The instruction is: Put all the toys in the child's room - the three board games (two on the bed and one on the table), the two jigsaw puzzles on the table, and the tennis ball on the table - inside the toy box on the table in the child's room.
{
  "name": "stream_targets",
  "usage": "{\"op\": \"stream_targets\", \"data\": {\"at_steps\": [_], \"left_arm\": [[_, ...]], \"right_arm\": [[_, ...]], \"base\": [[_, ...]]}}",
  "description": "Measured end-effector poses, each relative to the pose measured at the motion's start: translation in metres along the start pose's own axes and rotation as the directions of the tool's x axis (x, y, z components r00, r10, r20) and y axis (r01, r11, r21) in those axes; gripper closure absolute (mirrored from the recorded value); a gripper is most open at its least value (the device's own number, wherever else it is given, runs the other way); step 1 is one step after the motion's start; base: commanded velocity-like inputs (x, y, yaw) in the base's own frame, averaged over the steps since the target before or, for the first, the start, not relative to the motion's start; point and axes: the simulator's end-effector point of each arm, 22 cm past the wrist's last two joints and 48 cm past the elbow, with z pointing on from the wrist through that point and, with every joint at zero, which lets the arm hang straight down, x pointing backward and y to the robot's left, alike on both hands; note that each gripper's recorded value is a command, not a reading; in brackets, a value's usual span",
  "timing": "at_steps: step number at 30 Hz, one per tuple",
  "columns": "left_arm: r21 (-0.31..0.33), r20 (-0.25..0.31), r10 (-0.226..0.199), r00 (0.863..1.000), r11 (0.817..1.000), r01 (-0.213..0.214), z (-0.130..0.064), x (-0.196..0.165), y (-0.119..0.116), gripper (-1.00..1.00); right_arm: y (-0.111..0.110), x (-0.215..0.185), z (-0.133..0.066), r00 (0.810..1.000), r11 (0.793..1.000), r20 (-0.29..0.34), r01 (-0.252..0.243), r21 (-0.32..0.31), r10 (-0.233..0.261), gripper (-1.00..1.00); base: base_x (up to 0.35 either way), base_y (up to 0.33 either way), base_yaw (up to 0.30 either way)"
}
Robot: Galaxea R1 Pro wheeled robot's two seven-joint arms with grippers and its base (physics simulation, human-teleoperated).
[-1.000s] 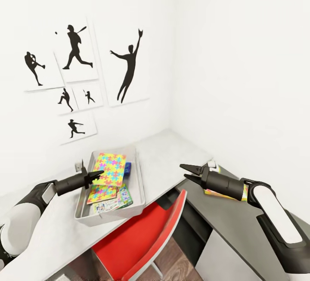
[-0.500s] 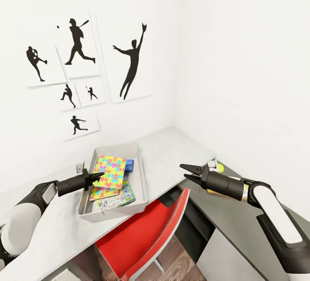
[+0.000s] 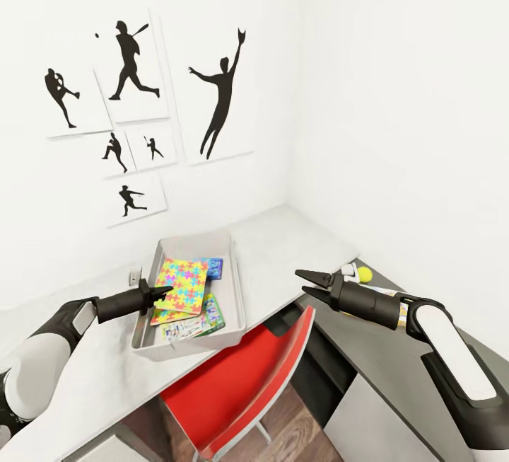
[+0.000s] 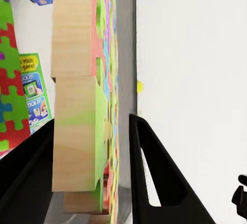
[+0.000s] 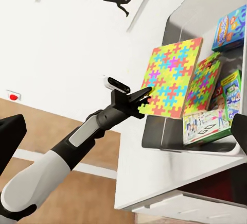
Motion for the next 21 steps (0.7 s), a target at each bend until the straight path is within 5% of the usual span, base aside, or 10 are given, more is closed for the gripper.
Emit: {"op": "stream_targets", "data": {"at_steps": [21], "left_arm": [[-0.022,-0.008,0.003,1.0,1.0,-0.003,0.01,0.0054,0.0026,1.0]], "right_arm": [[-0.0013,0.0005,0.0007,1.0,1.0,0.0,0.0,0.003,0.0,-1.0]], "base": [[0.0,0.0,0.001]]}}
